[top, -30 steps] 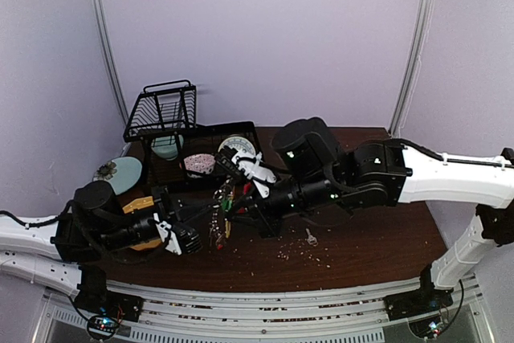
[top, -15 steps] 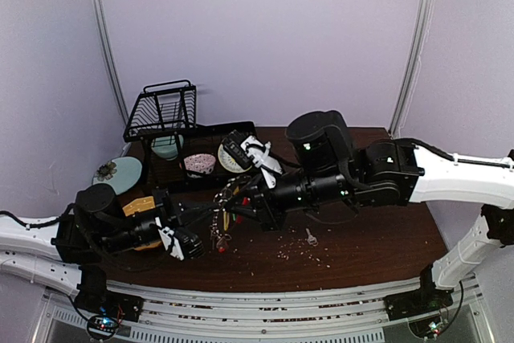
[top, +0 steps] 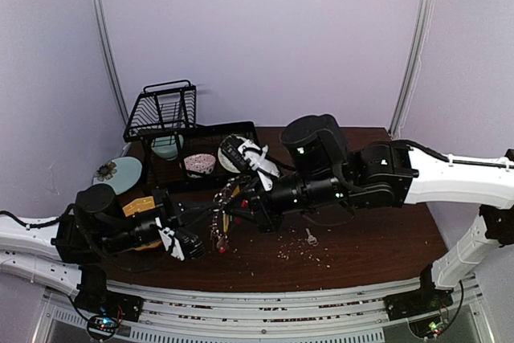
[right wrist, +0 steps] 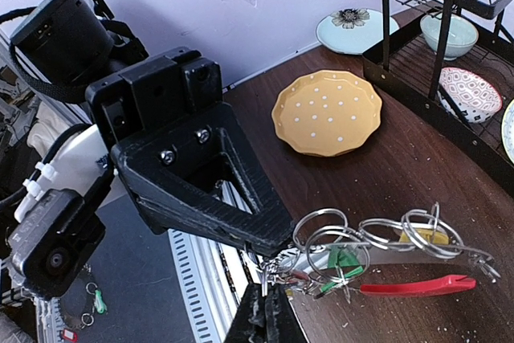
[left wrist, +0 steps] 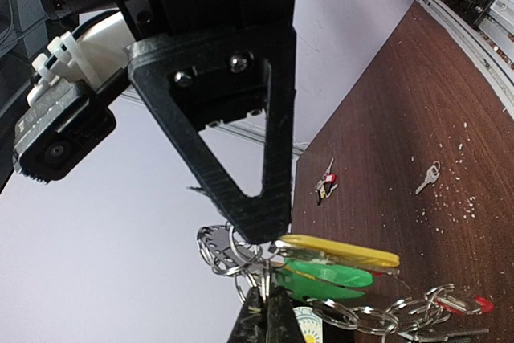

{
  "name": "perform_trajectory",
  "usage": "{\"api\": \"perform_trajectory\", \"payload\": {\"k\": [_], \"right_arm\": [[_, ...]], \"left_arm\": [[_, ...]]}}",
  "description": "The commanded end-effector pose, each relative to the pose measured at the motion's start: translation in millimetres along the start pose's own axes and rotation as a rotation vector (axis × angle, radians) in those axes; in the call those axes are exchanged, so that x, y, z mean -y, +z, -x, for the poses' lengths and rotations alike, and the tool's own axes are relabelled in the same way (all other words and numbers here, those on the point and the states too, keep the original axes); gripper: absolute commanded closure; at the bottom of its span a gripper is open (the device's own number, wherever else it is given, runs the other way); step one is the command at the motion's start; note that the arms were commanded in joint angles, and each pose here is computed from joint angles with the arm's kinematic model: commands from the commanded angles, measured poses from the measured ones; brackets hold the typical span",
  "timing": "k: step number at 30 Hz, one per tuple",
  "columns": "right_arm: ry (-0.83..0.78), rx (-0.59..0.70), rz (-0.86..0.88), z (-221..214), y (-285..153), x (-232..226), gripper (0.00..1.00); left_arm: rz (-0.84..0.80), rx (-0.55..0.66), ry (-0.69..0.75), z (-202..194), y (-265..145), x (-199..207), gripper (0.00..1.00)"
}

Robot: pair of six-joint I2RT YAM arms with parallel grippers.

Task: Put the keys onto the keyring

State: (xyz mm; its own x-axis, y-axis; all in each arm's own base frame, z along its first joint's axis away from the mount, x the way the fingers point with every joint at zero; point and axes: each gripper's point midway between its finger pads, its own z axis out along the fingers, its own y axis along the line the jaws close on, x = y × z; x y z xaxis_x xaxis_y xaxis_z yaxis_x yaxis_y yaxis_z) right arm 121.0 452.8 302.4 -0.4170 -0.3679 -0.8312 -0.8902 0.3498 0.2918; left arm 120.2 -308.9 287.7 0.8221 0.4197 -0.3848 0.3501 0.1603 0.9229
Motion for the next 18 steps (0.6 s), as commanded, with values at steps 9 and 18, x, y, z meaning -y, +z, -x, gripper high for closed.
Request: {"api": "perform_trajectory", "payload": {"k": [9, 18], "right_arm": [[0.071, 0.022, -0.049, 3, 5, 13, 1.00], [0.083, -0.018, -0.029, -4, 17, 11, 1.00]], "left_arm": [[0.070, 0.025, 0.000, 7, -4, -15, 1.00], [0.070, 0.025, -0.002, 7, -3, -15, 1.00]]}}
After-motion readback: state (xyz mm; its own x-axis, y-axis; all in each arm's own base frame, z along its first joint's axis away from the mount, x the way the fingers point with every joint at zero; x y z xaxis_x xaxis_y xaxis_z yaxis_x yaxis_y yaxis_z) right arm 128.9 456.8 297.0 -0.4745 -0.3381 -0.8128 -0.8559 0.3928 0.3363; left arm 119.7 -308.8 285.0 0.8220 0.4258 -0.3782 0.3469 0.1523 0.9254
